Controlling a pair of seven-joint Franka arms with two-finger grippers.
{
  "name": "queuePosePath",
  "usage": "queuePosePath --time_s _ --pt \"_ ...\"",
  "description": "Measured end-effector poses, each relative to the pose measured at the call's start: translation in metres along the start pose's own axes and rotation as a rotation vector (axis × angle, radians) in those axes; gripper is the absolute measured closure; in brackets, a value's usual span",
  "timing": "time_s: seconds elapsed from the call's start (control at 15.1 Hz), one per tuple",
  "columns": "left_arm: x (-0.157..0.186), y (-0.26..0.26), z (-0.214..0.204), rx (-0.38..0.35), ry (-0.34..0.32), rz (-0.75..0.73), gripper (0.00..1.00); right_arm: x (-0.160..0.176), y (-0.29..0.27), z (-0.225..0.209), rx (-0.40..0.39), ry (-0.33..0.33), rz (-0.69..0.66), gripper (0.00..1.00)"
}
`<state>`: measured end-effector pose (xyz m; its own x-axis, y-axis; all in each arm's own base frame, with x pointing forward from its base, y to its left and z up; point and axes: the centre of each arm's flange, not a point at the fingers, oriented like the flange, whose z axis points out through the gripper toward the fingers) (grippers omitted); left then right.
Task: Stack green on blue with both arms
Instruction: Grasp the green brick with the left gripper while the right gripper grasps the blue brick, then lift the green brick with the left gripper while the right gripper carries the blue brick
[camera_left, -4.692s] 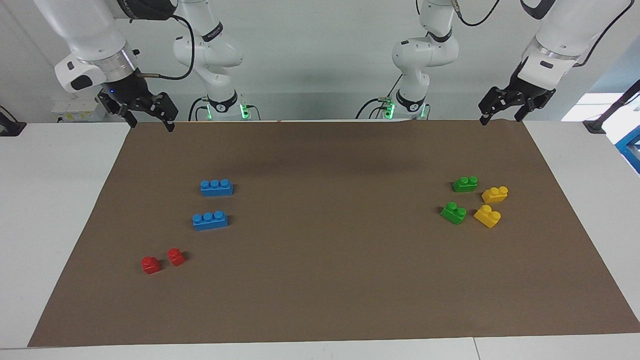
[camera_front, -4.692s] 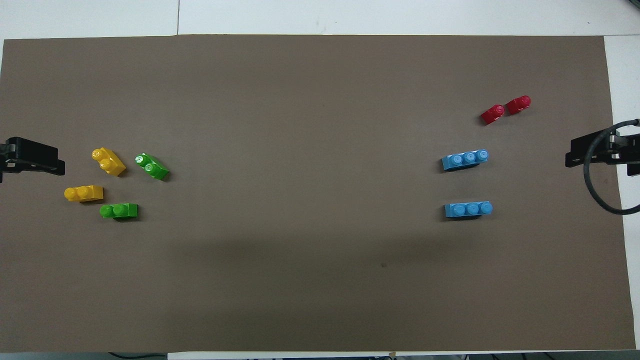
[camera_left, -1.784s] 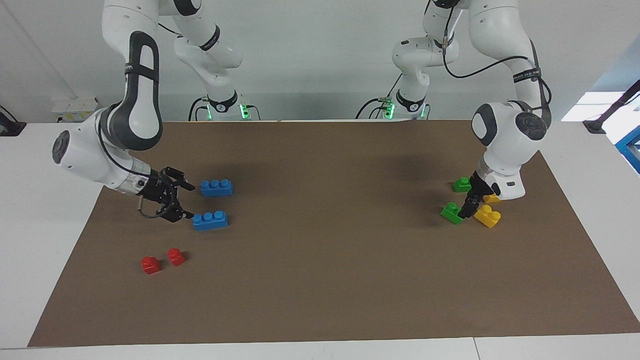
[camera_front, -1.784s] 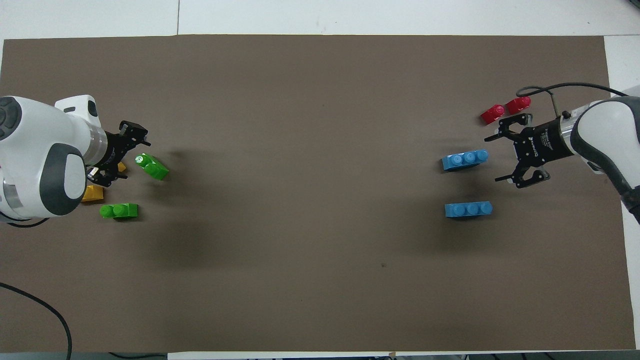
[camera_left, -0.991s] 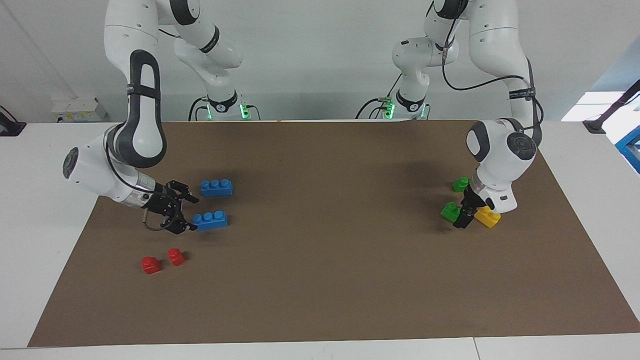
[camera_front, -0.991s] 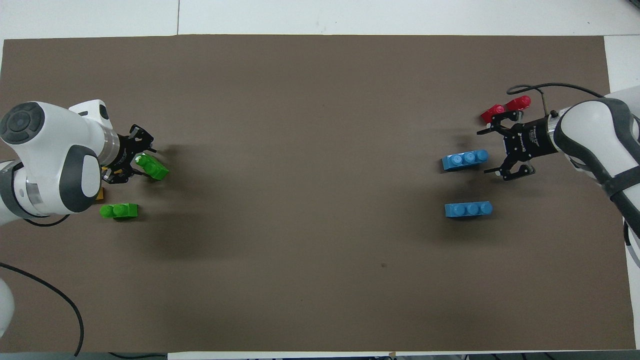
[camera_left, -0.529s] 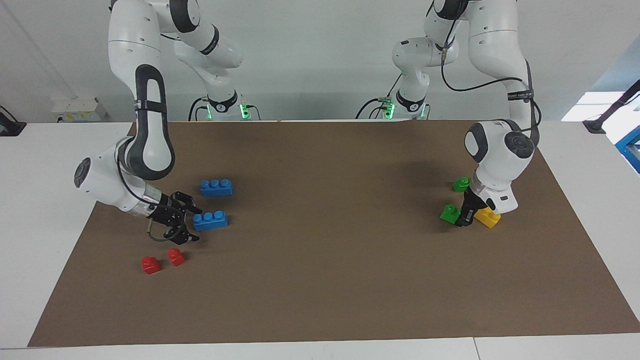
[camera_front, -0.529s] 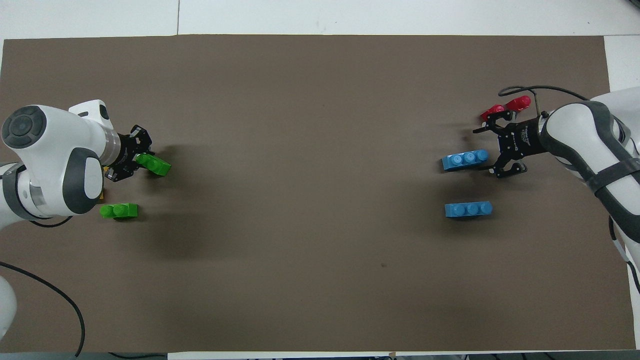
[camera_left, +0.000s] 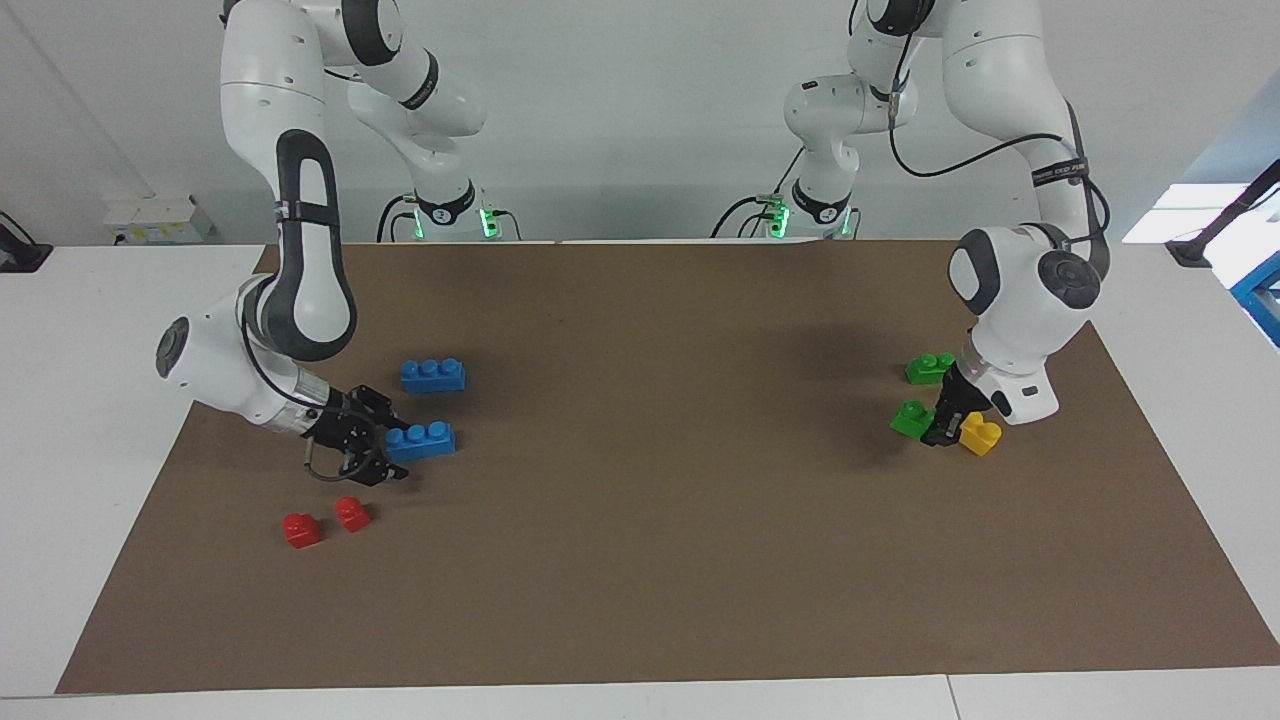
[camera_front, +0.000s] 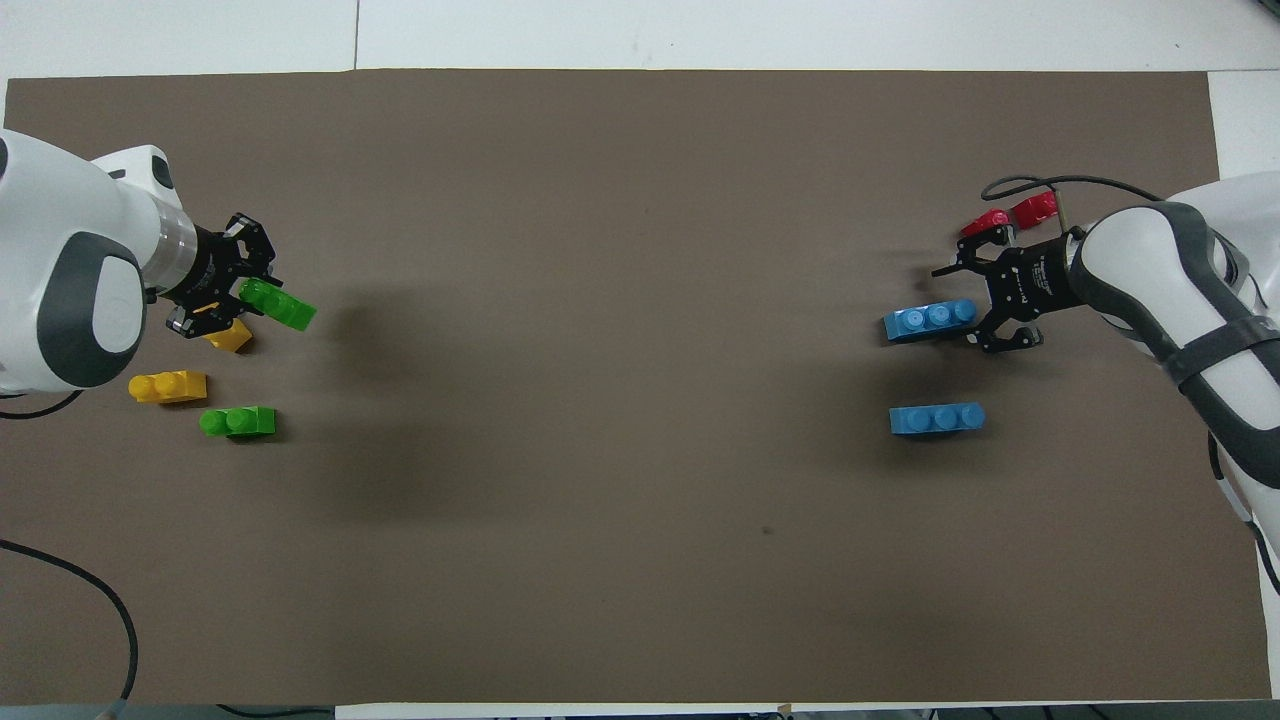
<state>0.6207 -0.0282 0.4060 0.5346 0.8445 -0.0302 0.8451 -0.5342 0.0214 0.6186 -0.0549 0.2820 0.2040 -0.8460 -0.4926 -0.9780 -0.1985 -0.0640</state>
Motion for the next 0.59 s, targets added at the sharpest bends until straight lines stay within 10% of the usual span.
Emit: queuePosePath --time_s 0.26,0.59 --pt "-0.054 0.016 -0.058 0.001 0.006 -0.143 0.66 -0.001 0.002 0.001 -0.019 -0.018 -0.068 0.66" --pt "-0.131 0.046 -0.105 -0.011 0.008 -0.363 0.66 -0.006 0.000 -0.001 -0.022 -0.022 -0.077 0.66"
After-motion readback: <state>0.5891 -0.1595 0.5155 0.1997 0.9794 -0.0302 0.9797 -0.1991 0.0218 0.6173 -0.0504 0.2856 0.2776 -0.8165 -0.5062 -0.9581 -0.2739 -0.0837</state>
